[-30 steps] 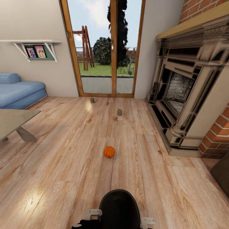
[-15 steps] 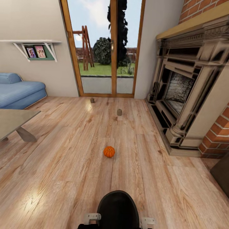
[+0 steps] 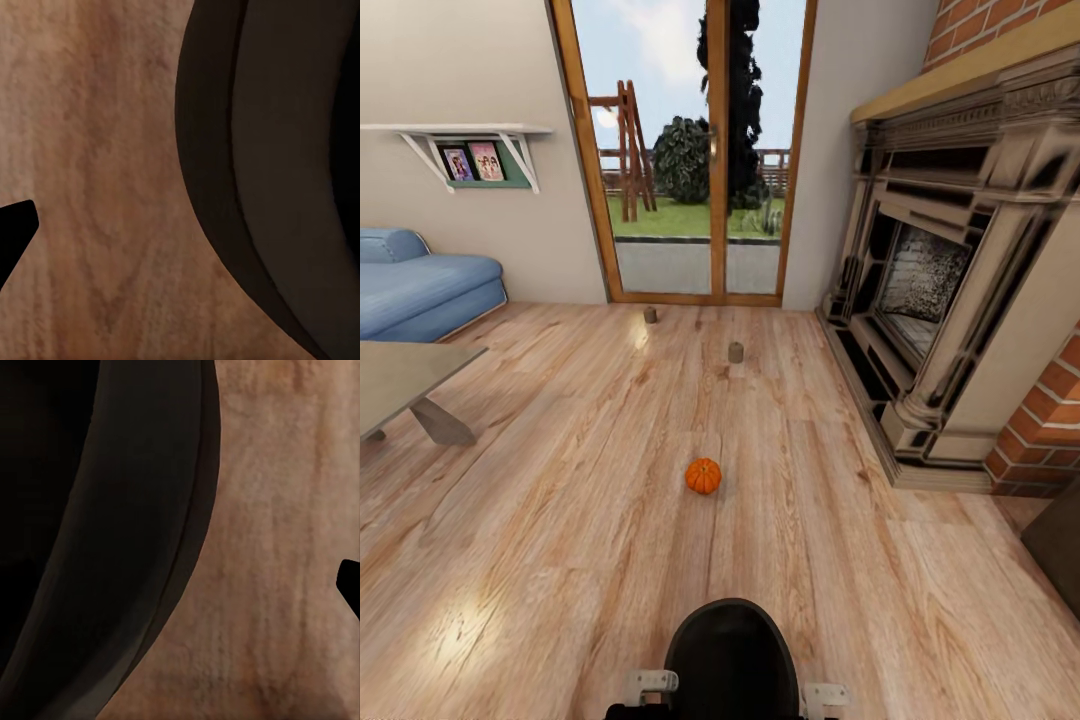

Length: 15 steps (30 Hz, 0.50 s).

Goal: Place each of the two pumpkins and all three candles from the living room inside a cabinet in the living room (use any cabinet), then make sure every cabinet is closed, and position the cauldron so it is next to a table in the living room.

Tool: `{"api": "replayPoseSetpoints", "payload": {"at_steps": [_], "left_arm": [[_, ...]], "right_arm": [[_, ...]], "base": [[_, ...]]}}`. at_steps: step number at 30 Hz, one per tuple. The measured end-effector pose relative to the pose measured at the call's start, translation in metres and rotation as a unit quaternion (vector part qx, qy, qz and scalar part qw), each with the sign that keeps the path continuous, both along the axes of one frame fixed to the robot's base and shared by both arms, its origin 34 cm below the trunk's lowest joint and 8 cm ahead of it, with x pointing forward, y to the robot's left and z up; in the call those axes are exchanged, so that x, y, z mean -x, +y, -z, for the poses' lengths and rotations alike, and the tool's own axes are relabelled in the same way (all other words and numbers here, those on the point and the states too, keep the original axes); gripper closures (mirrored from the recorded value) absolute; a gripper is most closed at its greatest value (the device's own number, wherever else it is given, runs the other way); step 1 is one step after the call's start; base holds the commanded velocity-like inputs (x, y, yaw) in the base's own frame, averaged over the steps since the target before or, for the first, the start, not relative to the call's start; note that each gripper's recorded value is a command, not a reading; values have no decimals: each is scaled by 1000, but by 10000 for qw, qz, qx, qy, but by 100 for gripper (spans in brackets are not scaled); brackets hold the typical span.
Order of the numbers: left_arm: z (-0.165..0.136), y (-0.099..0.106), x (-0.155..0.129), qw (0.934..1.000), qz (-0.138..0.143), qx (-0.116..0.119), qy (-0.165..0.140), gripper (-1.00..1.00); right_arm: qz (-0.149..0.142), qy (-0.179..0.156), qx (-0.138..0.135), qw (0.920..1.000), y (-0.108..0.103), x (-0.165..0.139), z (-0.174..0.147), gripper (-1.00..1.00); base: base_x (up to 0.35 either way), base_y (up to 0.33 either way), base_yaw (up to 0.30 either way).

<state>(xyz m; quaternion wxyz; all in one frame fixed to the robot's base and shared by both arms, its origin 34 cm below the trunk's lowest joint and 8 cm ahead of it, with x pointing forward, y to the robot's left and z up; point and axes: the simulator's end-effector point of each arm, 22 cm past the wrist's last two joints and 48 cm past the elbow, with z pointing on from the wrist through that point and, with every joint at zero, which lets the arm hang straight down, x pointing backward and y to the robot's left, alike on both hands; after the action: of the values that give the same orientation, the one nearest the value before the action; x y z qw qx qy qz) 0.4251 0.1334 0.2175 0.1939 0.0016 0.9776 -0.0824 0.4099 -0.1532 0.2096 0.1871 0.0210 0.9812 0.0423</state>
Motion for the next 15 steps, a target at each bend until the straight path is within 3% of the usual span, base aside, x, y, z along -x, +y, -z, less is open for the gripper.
{"api": "replayPoseSetpoints", "payload": {"at_steps": [15], "left_arm": [[9,-1,2,10000,2,8,-2,-100]], "right_arm": [[-14,0,-3,10000,1,2,9,-100]], "base": [[0,0,0]]}}
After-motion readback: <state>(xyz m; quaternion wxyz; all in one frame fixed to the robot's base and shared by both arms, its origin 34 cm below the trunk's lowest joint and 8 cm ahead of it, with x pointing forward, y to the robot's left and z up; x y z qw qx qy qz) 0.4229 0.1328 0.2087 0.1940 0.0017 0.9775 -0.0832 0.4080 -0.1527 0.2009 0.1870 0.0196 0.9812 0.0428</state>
